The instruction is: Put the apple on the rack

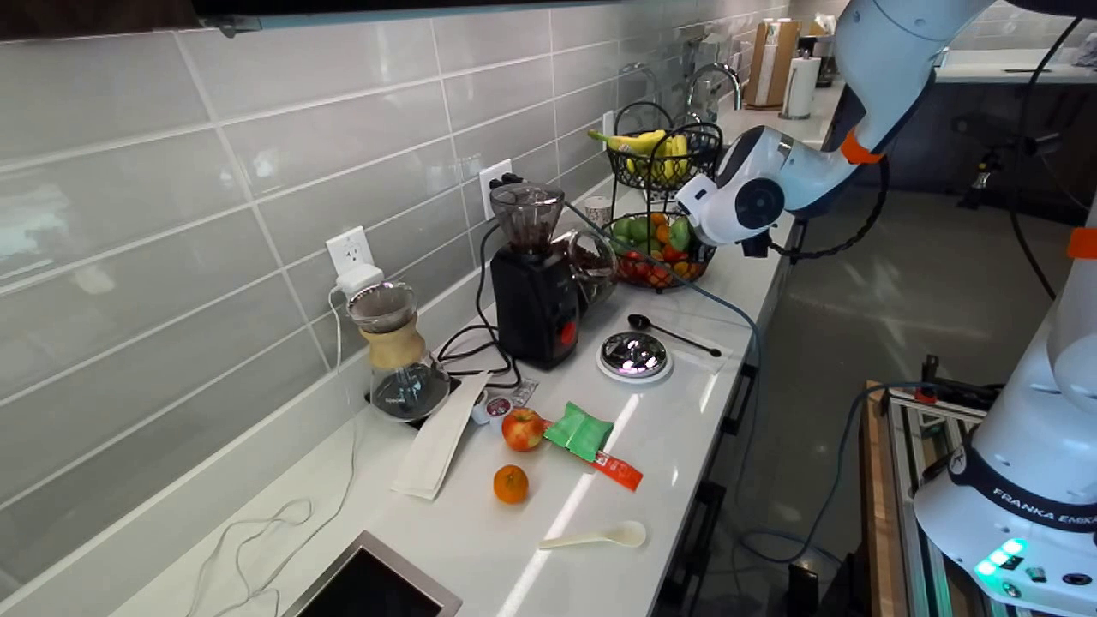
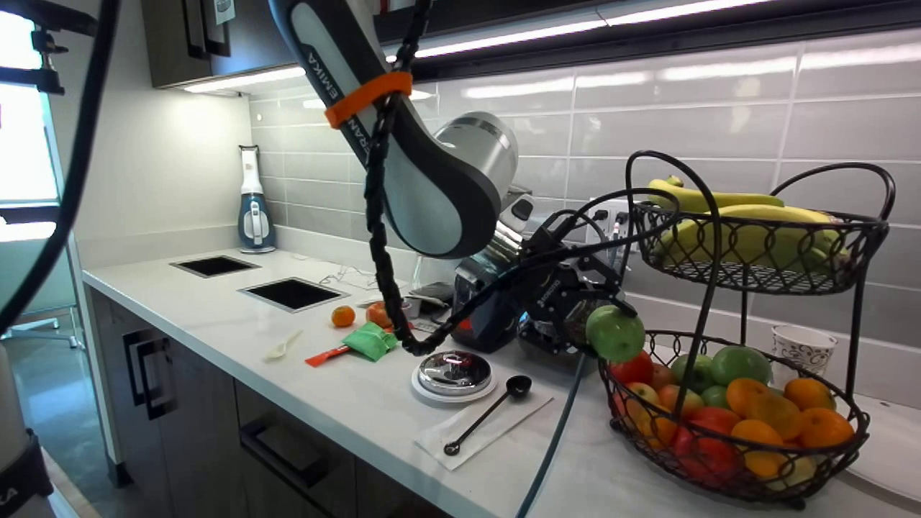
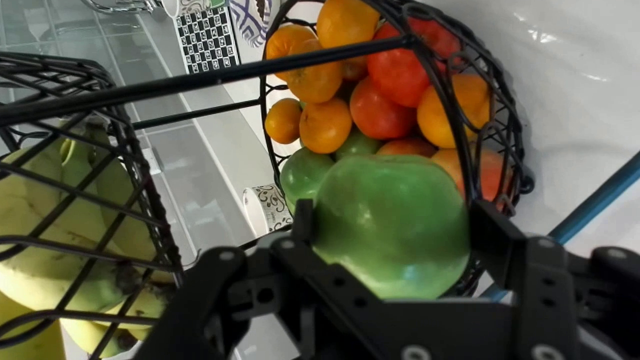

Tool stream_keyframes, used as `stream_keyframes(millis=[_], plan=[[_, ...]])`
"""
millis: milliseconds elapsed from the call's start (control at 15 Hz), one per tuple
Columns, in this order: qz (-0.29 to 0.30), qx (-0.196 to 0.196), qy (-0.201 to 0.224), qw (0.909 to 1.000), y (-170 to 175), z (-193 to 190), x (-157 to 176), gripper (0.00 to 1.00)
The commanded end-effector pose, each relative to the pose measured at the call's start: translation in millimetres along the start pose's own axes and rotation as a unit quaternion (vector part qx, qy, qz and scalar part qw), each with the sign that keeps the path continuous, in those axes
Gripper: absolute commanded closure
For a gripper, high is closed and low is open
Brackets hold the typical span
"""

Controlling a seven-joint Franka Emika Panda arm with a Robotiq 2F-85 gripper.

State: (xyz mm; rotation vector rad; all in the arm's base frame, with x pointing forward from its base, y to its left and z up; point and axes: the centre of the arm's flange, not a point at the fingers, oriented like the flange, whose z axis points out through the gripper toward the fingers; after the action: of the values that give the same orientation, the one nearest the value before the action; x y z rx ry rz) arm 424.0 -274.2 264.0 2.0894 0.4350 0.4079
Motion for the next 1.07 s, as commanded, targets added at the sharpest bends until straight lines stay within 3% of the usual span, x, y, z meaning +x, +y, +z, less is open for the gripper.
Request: stream_keyframes(millis=[0,533,600,667,733,1000], plan=[[0.003,0.004,0.017,0.9998,3.8,25.7,-2.5,0.48],[0.006,0.0,0.013,0.9999,0.6,45.0,-1.1,0.48],[0.013,0.004,0.01,0.9999,1.5,45.3,-0.6,0.15],[0.02,0.01,0.007,0.9997,2.6,44.9,0.1,0.05],[0.027,0.015,0.004,0.9995,4.2,43.6,0.8,0.0],[0.072,0.012,-0.007,0.9973,20.2,30.0,3.7,0.0]])
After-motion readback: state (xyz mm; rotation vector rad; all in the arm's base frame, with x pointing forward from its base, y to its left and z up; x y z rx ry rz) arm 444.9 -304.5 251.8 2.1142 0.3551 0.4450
